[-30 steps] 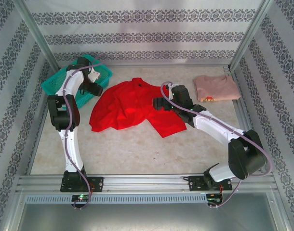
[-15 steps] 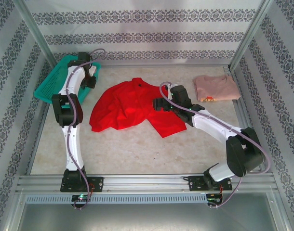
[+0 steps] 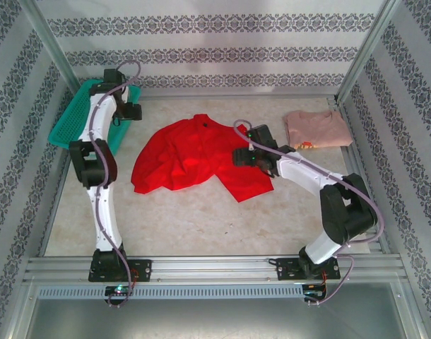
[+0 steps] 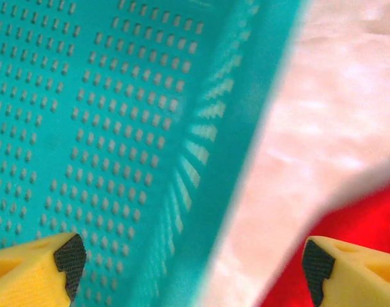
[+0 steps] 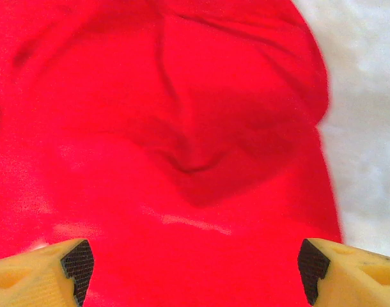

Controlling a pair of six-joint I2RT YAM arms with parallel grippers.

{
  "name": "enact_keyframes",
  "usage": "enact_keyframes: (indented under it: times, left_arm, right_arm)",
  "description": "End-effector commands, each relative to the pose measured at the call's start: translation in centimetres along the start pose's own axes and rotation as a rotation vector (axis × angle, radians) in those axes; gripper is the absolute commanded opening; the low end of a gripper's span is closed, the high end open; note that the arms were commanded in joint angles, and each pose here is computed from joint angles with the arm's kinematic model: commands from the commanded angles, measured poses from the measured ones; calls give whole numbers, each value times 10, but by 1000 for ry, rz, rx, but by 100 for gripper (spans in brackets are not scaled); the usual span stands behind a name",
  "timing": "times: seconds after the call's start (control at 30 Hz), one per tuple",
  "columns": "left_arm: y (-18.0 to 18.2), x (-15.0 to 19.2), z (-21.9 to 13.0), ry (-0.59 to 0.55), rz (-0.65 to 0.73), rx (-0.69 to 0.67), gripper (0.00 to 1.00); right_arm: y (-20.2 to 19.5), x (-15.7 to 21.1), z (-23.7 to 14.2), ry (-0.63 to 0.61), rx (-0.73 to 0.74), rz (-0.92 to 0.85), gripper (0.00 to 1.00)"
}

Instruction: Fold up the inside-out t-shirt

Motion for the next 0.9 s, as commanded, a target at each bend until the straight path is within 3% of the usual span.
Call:
enact_keyframes:
  times: [0.0,0.1,0.2,0.33,0.43,0.53,0.6,0.73,0.8,0.87]
  left_arm:
    - [-34,-32,-92,-290,-82,137,94]
    - [-74,-3,-118,-357,-120,255,93]
    - [-114,57,-109,-300,-141,324,92]
    - [-129,152,-71,-111,-167,246,90]
    - [-129,201,-43,3,-173,211,89]
    - [-130,217,-23,56,-155,193,83]
    - [-137,217,-12,89,-145,224,72]
    - [-159,217,2,131,-125,320,29]
    - [-166,204,-12,86,-120,375,7]
    - [-167,177,-49,-37,-139,421,0]
  right_arm:
    - [-27,20,19,127,22,95,82]
    - [-21,19,43,179,9,88,77]
    - [-20,18,60,200,11,91,67]
    - [-24,15,64,192,20,87,27]
    - [-23,7,46,125,-18,93,0]
    - [-18,-12,17,32,-75,123,0]
    - [-13,-25,0,3,-123,143,0]
    - [-5,-61,-42,-89,-190,170,0]
    - [2,-79,-73,-165,-233,163,0]
    - [12,-100,-112,-255,-294,145,0]
Point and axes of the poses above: each hand's point on the last joint's axis, 136 mm out from that joint toward the fingers, its own z axis out along the fingers, its own y axis along the line the jaws close on, x = y × z, the point moved 1 cm from there along -z, back along the fingers, and after that the axes turned 10 degrees about z, right-handed, at the moved point
